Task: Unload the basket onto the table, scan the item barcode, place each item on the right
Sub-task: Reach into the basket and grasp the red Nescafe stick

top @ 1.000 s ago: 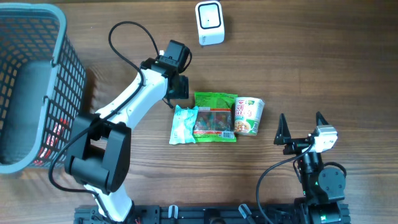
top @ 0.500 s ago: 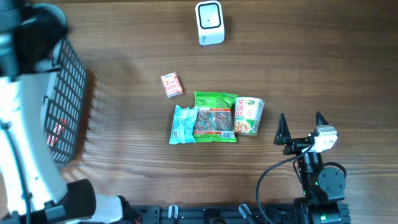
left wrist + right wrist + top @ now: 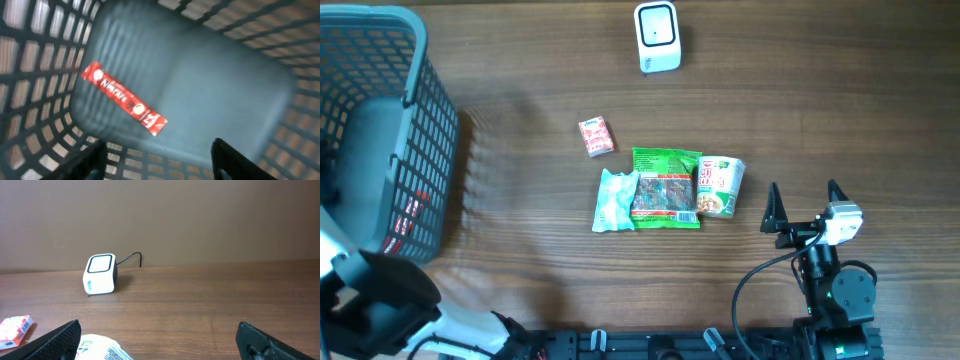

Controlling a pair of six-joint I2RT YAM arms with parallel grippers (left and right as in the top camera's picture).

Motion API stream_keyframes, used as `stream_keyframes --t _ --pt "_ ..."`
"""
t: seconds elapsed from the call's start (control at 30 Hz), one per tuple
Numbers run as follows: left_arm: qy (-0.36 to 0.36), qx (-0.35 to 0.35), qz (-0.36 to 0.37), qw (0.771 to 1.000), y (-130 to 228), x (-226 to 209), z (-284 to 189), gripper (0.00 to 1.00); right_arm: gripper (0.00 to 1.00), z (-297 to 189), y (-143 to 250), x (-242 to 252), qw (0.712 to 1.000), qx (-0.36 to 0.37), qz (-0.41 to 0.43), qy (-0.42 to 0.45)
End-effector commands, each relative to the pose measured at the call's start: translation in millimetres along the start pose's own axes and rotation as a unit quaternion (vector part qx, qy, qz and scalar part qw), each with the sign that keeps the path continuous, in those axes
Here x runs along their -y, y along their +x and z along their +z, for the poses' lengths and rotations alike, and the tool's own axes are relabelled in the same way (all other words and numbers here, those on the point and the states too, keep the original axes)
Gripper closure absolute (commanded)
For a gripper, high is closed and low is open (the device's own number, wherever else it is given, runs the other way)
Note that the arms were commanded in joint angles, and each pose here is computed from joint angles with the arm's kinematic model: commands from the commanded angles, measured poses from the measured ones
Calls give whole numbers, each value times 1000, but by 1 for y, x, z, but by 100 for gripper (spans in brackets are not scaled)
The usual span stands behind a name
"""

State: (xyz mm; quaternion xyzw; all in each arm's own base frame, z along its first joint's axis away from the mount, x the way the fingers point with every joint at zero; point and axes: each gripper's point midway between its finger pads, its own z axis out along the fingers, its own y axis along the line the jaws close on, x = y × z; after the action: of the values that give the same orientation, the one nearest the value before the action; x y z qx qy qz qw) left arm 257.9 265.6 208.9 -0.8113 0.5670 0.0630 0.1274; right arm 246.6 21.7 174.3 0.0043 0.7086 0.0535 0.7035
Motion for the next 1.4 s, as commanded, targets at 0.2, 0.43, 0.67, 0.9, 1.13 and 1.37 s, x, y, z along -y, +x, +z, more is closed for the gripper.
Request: stream_keyframes --t 0.2,0.43,0.67,0.9,1.13,1.37 --pt "-90 -30 -60 994 34 -35 95 38 0 0 -1 -1 1000 3 -2 -4" --pt "-84 -28 -61 994 44 -43 131 40 0 0 -1 -1 1000 3 -2 -4" --pt "-73 -24 -63 995 53 -51 161 43 0 0 -1 -1 1000 3 -2 -4" --pt "-68 -23 -64 995 65 -67 188 48 0 0 -1 -1 1000 3 -2 -4" --pt "-54 -18 -68 996 64 -64 194 96 0 0 -1 -1 1000 3 -2 -4" --pt "-16 -13 -54 998 58 -44 193 96 0 0 -1 -1 1000 3 -2 -4"
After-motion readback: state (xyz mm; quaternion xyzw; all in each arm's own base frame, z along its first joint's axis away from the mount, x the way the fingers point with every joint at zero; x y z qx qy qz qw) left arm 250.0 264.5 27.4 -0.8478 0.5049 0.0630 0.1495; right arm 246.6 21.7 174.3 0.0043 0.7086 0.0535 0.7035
